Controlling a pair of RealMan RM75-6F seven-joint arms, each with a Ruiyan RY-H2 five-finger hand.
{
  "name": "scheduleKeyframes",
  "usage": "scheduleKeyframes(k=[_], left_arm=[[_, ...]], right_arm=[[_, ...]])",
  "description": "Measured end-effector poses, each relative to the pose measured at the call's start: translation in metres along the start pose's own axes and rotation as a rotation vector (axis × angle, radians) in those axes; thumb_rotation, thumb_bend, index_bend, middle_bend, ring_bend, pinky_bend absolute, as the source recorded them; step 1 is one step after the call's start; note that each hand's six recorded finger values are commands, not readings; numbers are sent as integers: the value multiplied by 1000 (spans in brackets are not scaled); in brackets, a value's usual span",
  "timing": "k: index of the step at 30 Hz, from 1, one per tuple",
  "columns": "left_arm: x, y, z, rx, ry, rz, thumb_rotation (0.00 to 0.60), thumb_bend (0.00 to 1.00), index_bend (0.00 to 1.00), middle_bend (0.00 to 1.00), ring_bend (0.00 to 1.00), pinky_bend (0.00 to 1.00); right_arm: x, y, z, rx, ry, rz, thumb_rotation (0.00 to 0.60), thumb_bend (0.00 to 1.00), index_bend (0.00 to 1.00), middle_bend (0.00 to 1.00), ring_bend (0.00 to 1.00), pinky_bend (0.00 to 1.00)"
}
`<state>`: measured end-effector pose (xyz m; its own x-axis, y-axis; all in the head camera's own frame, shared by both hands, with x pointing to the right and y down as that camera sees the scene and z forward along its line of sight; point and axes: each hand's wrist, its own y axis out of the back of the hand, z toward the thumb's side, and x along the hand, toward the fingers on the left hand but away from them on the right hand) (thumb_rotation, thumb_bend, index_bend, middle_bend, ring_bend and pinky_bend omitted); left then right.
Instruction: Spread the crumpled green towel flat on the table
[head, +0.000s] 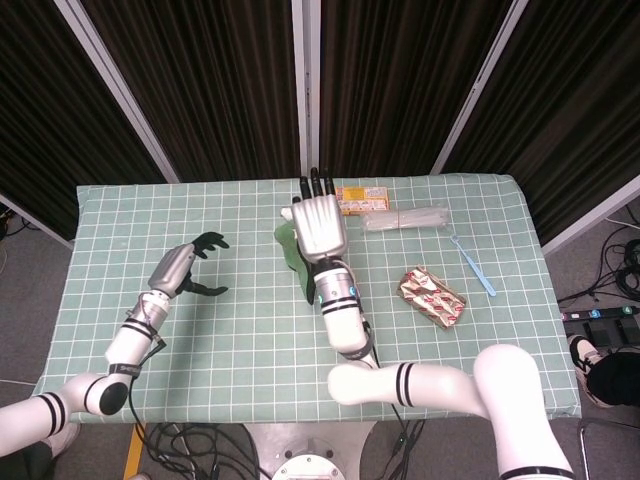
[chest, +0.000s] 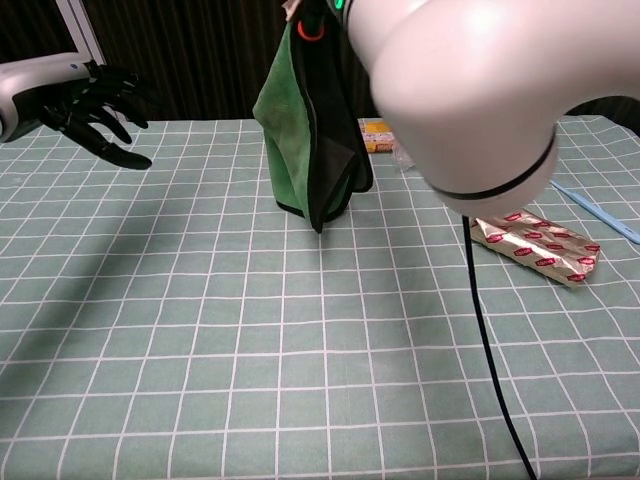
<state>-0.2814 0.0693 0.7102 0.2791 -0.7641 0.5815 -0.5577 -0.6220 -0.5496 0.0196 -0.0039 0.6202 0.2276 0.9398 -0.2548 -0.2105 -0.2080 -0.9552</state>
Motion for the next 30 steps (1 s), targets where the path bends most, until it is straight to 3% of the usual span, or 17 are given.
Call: scheduleKeyframes(k=[2,7,13,20,30], left_arm=[[0,-1,-5,2,14,-5,589,27,336,287,287,345],[-1,-3,-10,7,38,-30,456,3,316,281,288,345],[1,-7,-4,19,34,-45,389,0,308,281,288,345],[7,-19,6,74,34,-68,384,0,303,280,287,346],[25,-46,31,123,61,-99,392,0,302,280,287,346]], right_arm=[[0,5,12,17,3,-19,497,491,665,191,67,95],[-3,7,32,52,3,-15,477,491,655,178,48,95],[-11,-2,45,87,-8,10,470,491,655,177,40,94],[-15,-11,60,94,-16,39,453,492,654,177,34,94],[-19,-18,60,63,-39,70,438,490,652,174,30,93]])
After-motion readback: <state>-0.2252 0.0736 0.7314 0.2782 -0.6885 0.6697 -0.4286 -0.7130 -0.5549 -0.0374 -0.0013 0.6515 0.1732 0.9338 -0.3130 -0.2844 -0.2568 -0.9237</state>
